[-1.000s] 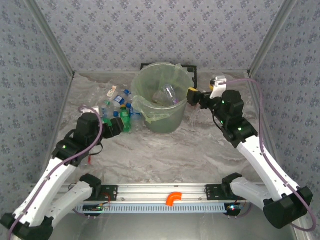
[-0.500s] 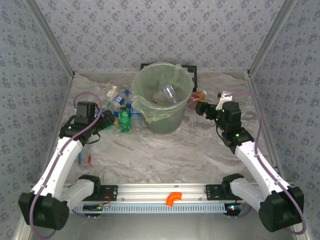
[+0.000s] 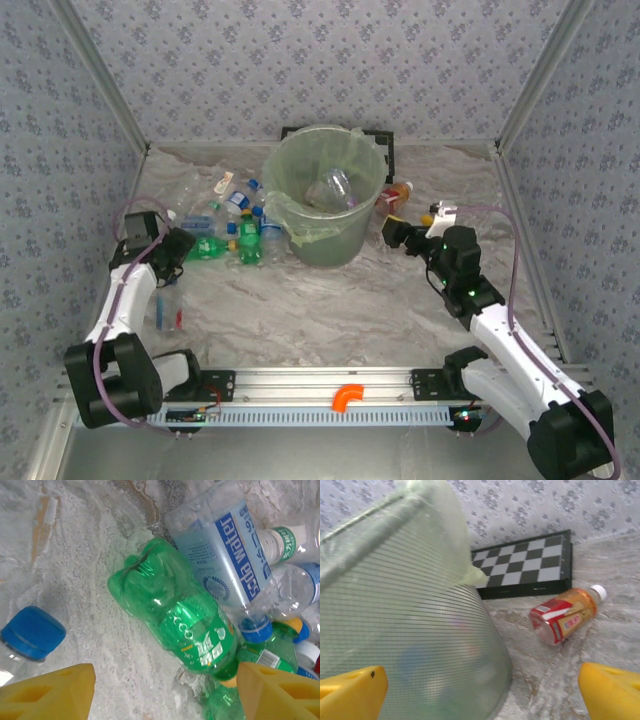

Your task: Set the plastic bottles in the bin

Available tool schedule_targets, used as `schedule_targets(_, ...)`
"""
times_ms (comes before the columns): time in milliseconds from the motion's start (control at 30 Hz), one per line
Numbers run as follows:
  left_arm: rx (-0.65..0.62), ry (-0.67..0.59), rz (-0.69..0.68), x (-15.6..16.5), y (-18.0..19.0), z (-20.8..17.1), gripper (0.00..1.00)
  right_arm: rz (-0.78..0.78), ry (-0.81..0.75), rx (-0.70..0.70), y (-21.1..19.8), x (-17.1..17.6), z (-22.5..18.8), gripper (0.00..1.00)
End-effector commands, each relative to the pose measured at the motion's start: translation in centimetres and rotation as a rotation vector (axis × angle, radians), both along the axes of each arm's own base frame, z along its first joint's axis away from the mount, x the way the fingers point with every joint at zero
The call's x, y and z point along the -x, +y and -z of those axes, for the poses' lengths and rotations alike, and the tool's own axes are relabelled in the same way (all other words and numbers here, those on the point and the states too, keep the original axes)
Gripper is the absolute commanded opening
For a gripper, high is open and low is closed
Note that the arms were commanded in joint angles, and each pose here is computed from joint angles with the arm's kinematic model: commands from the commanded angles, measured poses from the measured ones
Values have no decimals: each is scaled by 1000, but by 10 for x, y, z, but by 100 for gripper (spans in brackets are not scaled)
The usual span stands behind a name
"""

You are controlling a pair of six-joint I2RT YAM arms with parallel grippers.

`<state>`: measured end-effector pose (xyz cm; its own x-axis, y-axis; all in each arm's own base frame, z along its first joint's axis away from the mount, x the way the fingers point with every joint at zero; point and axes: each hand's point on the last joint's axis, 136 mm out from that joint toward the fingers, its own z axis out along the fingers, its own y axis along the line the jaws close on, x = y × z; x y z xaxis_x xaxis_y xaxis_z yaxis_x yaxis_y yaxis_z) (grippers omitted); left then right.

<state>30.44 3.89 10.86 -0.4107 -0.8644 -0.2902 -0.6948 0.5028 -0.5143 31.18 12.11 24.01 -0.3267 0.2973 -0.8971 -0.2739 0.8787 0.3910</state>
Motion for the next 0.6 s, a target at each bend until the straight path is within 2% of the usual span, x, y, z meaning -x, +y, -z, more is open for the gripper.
schedule_targets(0,93,-101,-50,-25,-1,-3,77,-26,-48,9,8,3,-9,100)
schedule_targets(267,178,-131,-121,-43,9,22,78,-44,-61,43,18,6,-9,100)
schedule_targets(567,230,-49,-147,-52,9,59,79,-17,-61,59,14,6,-8,100)
